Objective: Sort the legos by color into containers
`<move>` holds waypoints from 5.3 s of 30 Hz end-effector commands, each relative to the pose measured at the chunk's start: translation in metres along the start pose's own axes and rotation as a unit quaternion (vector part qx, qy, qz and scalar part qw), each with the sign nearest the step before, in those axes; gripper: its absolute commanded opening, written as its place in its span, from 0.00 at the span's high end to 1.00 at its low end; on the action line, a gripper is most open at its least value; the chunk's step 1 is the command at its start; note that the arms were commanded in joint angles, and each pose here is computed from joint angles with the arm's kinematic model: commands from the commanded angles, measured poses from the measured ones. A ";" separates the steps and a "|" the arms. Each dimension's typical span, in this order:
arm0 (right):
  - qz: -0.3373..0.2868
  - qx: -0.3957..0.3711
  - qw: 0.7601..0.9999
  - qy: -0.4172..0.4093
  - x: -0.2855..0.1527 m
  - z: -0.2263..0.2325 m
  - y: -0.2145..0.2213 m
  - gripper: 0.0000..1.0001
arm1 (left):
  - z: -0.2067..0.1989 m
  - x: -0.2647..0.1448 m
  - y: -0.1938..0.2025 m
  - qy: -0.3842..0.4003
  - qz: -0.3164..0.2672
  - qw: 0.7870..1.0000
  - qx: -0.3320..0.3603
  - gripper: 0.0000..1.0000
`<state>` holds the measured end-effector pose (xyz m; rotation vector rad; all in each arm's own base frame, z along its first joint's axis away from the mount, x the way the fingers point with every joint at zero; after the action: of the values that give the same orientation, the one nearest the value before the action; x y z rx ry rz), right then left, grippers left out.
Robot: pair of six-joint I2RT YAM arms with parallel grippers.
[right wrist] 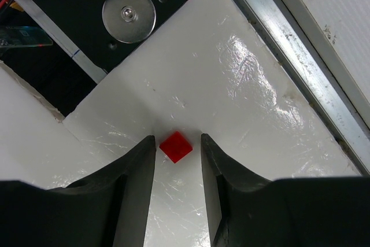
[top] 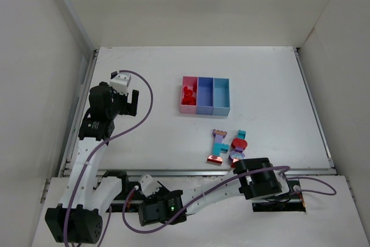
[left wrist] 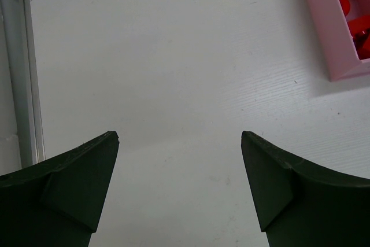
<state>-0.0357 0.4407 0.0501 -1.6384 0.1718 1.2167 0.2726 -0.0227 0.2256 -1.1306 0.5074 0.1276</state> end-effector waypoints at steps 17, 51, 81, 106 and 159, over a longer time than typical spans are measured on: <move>0.030 0.017 0.999 0.010 0.002 -0.008 0.010 0.59 | 0.005 -0.002 -0.008 -0.008 -0.013 1.000 0.000 0.15; 0.058 0.002 0.998 0.029 -0.008 -0.015 0.029 0.56 | 0.003 -0.002 -0.008 -0.004 -0.015 1.000 0.000 0.15; 0.049 0.010 0.999 -0.009 -0.012 -0.001 0.020 0.59 | 0.005 -0.003 -0.012 -0.006 -0.019 1.000 0.000 0.15; 0.014 0.008 1.000 -0.003 0.001 0.006 0.002 0.57 | 0.004 -0.004 -0.010 -0.004 -0.015 1.000 0.000 0.15; -0.018 0.047 0.999 -0.015 -0.030 -0.006 -0.032 0.84 | 0.004 -0.004 -0.010 -0.004 -0.015 1.000 0.000 0.15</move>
<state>-0.0351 0.4377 0.0643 -1.5885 0.2018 1.2376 0.2716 -0.0227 0.2244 -1.1301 0.5140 0.1315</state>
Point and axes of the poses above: each gripper's point midway between its finger pads, its own x axis out along the fingers, its own z axis along the line the jaws close on, y = z × x, the point moved 3 cm from there along -x, back along the fingers, and after that the axes turned 13 degrees about x, right-handed, at the moved point
